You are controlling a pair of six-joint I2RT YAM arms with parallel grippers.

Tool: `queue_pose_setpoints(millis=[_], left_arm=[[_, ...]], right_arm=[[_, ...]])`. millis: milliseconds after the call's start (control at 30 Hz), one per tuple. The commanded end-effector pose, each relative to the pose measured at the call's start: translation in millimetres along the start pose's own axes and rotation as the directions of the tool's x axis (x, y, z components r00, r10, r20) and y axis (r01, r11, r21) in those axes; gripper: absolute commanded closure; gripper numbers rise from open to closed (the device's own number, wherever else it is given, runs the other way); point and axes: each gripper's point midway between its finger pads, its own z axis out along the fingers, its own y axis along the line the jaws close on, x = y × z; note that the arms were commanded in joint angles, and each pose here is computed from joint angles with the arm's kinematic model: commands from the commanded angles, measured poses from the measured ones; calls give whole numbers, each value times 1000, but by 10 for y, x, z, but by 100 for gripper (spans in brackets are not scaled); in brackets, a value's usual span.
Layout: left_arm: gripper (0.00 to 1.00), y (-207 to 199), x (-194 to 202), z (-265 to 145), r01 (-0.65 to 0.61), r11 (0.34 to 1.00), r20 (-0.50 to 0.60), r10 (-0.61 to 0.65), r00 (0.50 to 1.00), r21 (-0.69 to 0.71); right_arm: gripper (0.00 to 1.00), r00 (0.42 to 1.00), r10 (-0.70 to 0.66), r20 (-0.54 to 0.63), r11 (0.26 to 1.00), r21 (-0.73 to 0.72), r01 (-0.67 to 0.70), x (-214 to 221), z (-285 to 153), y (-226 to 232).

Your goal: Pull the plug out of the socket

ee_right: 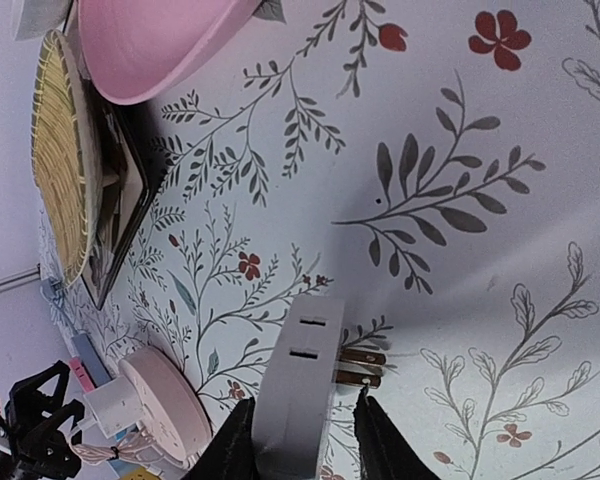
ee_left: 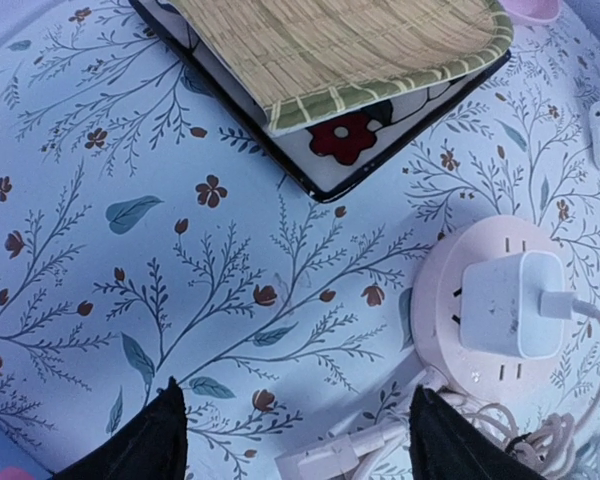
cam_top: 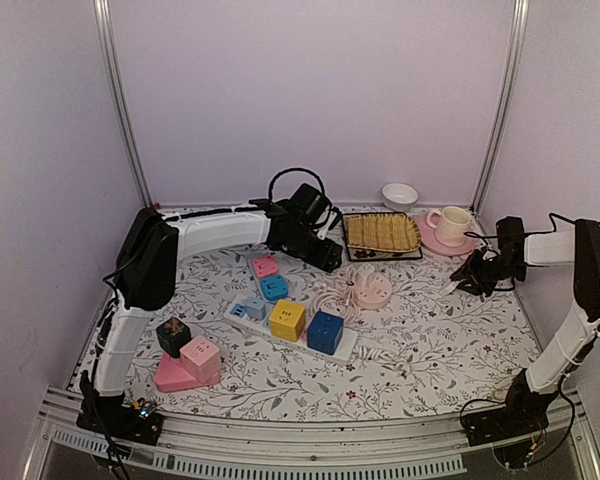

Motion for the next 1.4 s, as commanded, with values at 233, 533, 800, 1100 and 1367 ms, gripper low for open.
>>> queue_pose_setpoints(millis=[233,533,800,1100,1367], left_arm=[[23,146,-185,-254,24,1000,56,-23,998,-17],[23,155,-216,-274,35,999,64,-34,997,-10],[23,169,-240,-314,51,999,70,-51,996,-8],[23,252,-190,-401,88,996,67,-86,994,-24],[23,381,-156,-508,123,992,77,-120,990,-39]], right_arm=[[54,996,-61,60,996,68,57,-192,-172,44],[41,959,-242,144,970,66,235,-287,-418,508],[36,827,-528,193,844,9,537,8,-386,1285],[31,635,-754,170,633,-73,771,657,-58,1749],[26,479,-874,80,467,-133,874,1220,408,1844]])
